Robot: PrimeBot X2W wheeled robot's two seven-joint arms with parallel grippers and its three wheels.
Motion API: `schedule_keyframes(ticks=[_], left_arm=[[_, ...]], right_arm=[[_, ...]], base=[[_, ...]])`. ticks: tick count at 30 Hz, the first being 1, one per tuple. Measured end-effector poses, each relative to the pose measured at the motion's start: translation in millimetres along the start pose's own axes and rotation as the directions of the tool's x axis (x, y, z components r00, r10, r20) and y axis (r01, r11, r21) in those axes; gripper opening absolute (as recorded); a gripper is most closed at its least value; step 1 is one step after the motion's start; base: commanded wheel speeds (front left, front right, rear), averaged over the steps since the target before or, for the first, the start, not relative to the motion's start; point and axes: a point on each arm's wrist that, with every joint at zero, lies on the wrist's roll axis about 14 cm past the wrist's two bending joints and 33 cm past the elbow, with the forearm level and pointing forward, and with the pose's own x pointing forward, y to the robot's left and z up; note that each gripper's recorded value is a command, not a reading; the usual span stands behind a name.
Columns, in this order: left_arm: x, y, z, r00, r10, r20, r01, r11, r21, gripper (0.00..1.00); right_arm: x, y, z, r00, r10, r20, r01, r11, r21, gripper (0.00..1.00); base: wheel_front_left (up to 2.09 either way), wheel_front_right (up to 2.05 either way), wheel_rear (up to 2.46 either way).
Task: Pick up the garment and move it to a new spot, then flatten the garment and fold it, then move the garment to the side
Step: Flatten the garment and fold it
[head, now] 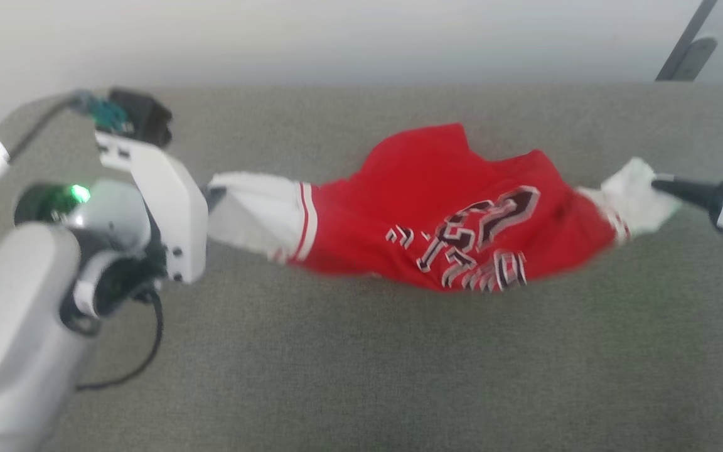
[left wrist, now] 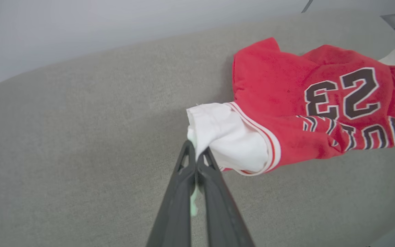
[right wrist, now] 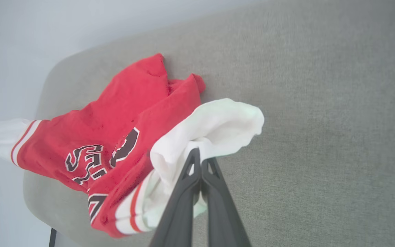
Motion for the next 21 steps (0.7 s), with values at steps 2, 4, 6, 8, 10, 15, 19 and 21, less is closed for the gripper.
schedule_keyframes(ticks=[2, 4, 6, 8, 10, 15, 19, 21], left_arm=[[-13, -3, 24, 0.999, -0.004, 0.049, 0.003, 1.000, 0.021, 0.00], [-26, -5, 49, 0.994, -0.004, 0.108, 0.001, 1.000, 0.031, 0.00], [-46, -3, 81, 0.983, 0.007, 0.186, -0.015, 0.999, 0.043, 0.00], [-57, 0, 99, 0.973, 0.018, 0.229, -0.030, 0.998, 0.050, 0.00], [-67, 7, 116, 0.963, 0.043, 0.268, -0.060, 0.997, 0.056, 0.00], [-84, 25, 146, 0.932, 0.105, 0.346, -0.141, 0.987, 0.080, 0.00], [-94, 30, 166, 0.900, 0.124, 0.417, -0.177, 0.980, 0.091, 0.00], [-100, 32, 176, 0.884, 0.130, 0.449, -0.195, 0.975, 0.103, 0.00]], right_arm=[[-13, 12, 18, 0.998, 0.030, 0.054, -0.030, 1.000, 0.003, 0.00], [-25, 27, 37, 0.990, 0.072, 0.121, -0.075, 0.997, 0.015, 0.00], [-42, 44, 64, 0.968, 0.123, 0.218, -0.135, 0.990, 0.039, 0.00], [-54, 47, 81, 0.953, 0.119, 0.278, -0.136, 0.990, 0.043, 0.00], [-65, 49, 100, 0.932, 0.107, 0.348, -0.127, 0.991, 0.037, 0.00], [-80, 58, 134, 0.884, 0.082, 0.461, -0.101, 0.995, 0.016, 0.00], [-92, 74, 155, 0.841, 0.098, 0.531, -0.108, 0.994, -0.013, 0.00], [-98, 81, 163, 0.821, 0.105, 0.561, -0.106, 0.994, -0.031, 0.00]], base=[[0.00, 0.00, 0.00], [0.00, 0.00, 0.00], [0.00, 0.00, 0.00], [0.00, 0.00, 0.00], [0.00, 0.00, 0.00], [0.00, 0.00, 0.00], [0.00, 0.00, 0.00], [0.00, 0.00, 0.00]])
